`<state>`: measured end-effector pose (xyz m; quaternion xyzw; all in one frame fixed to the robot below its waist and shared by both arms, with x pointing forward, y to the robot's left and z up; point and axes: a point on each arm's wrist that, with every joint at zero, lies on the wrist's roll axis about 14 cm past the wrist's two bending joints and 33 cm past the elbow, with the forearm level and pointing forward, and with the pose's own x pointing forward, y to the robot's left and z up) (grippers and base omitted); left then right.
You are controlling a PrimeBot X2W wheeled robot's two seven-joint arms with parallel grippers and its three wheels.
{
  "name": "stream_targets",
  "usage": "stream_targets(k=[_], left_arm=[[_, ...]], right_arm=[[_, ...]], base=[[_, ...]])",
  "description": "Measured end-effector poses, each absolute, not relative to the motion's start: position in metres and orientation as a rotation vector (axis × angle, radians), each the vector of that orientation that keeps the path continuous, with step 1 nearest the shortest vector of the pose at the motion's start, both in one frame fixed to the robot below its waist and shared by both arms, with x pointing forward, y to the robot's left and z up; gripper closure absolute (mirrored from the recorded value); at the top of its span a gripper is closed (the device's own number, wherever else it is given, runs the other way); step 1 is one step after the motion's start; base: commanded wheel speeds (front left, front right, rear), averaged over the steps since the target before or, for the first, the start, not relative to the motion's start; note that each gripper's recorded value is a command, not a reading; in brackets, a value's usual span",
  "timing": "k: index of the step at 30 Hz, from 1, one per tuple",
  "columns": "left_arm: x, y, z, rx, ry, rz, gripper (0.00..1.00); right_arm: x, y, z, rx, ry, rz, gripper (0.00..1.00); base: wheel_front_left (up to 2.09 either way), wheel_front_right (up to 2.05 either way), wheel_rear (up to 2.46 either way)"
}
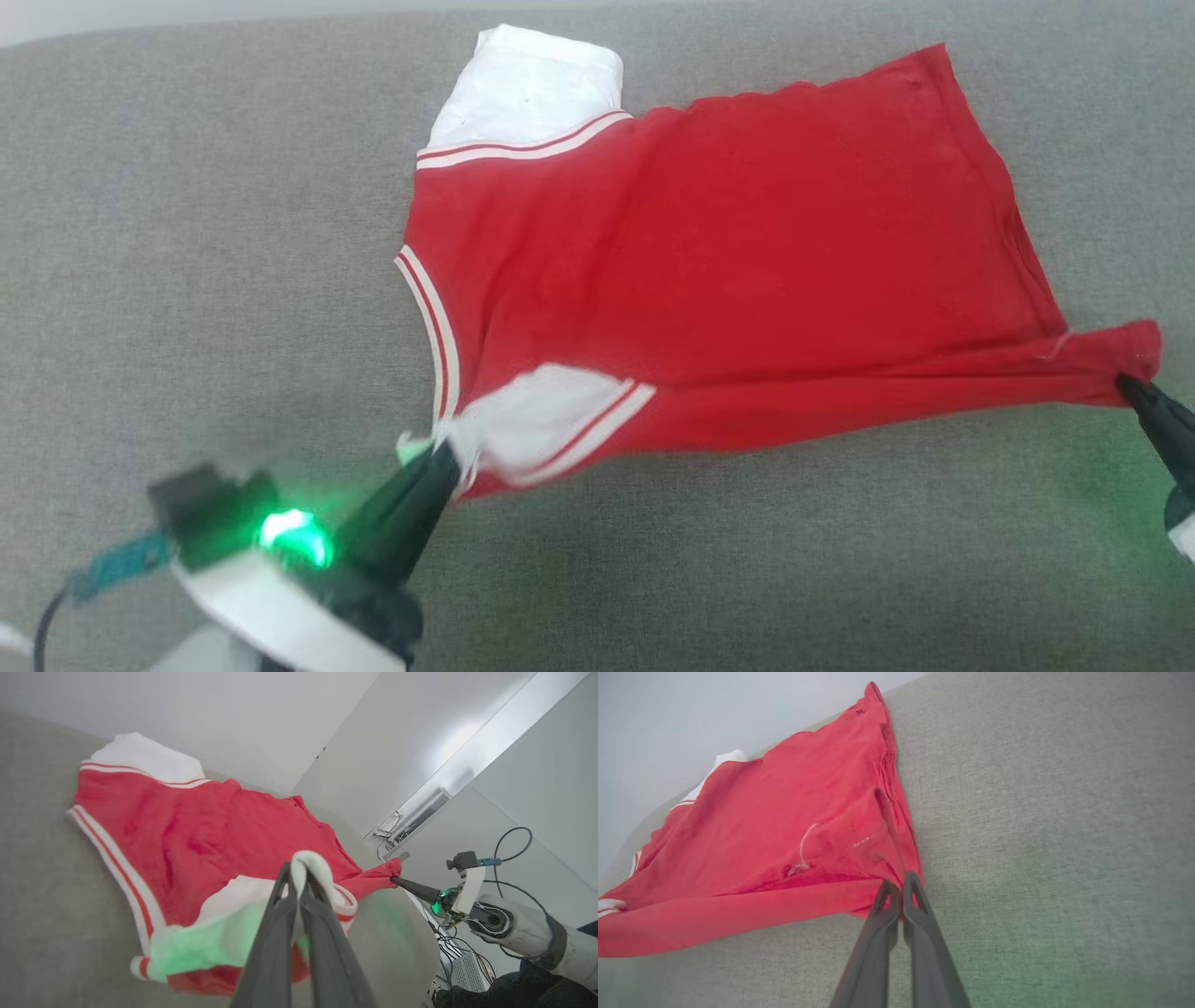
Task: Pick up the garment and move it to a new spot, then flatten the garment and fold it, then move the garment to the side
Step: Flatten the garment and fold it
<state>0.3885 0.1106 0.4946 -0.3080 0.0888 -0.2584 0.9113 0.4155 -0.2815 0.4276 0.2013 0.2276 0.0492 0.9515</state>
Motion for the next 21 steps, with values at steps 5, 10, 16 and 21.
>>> stream_targets(k=[5,10,16,21], left_arm=[[0.425,0.099,0.516,-0.593,0.132,-0.606,1.0],[0.468,0.099,0.535,-0.615,0.069,-0.592,1.0],[0.505,0.111,0.516,-0.607,0.091,-0.505,1.0],[0.522,0.121,0.484,-0.59,0.145,-0.426,1.0]], right_arm=[[0.435,-0.279,0.443,0.438,0.422,0.104,1.0],[0.458,-0.279,0.448,0.426,0.411,0.094,1.0],[0.475,-0.275,0.433,0.388,0.444,0.082,1.0],[0.489,-0.268,0.419,0.371,0.474,0.079,1.0]], base=[[0.0,0.0,0.0],[0.0,0.0,0.0],[0.0,0.0,0.0],[0.0,0.0,0.0]])
